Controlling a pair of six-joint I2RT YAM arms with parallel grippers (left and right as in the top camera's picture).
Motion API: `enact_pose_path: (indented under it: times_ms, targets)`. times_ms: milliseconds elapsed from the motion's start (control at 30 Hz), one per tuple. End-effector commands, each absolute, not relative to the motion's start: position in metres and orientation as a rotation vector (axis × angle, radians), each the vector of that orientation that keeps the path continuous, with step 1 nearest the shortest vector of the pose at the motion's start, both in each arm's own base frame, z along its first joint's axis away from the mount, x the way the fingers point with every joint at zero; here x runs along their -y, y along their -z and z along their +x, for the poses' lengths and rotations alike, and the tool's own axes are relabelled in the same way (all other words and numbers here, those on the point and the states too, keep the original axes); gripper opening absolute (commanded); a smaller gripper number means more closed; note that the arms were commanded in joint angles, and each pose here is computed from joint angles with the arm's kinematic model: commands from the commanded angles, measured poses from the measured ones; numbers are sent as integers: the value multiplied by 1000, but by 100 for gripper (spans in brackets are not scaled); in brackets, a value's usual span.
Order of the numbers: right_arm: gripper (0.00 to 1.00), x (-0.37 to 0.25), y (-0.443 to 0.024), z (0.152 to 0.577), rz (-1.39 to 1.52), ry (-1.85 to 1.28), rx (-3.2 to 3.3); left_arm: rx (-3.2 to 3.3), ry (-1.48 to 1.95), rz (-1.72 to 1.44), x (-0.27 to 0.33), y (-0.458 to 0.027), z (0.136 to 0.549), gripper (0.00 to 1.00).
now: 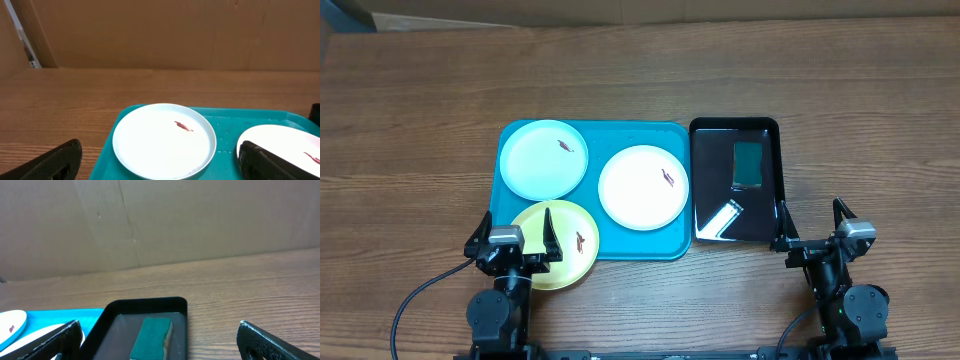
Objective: Clean dirty plates on tray and stack at the side
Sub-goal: 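Move the left gripper over the pink-white plate on the teal tray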
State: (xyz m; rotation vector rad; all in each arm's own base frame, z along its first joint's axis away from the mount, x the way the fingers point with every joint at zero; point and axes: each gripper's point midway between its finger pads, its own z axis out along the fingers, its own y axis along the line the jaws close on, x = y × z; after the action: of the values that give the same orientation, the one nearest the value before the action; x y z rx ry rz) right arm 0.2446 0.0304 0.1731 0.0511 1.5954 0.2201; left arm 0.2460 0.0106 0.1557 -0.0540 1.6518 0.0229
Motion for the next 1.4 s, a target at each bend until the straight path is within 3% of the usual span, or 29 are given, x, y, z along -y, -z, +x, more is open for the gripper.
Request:
enact_pose_path:
  times_ms: [0,267,633,1367]
  targets:
    - [100,-28,-171,245,62,-208,-1594,-1665,72,-41,2,-179,238,100]
    - [100,-27,-171,245,63,-208,-1594,-1747,89,-30,6,-240,227,100]
    - [100,-27,-171,245,63,-208,-1594,-2237,327,92,42,-292,275,100]
    - [100,-27,-171,245,63,-208,-1594,-2444,369,25,41,-286,298,100]
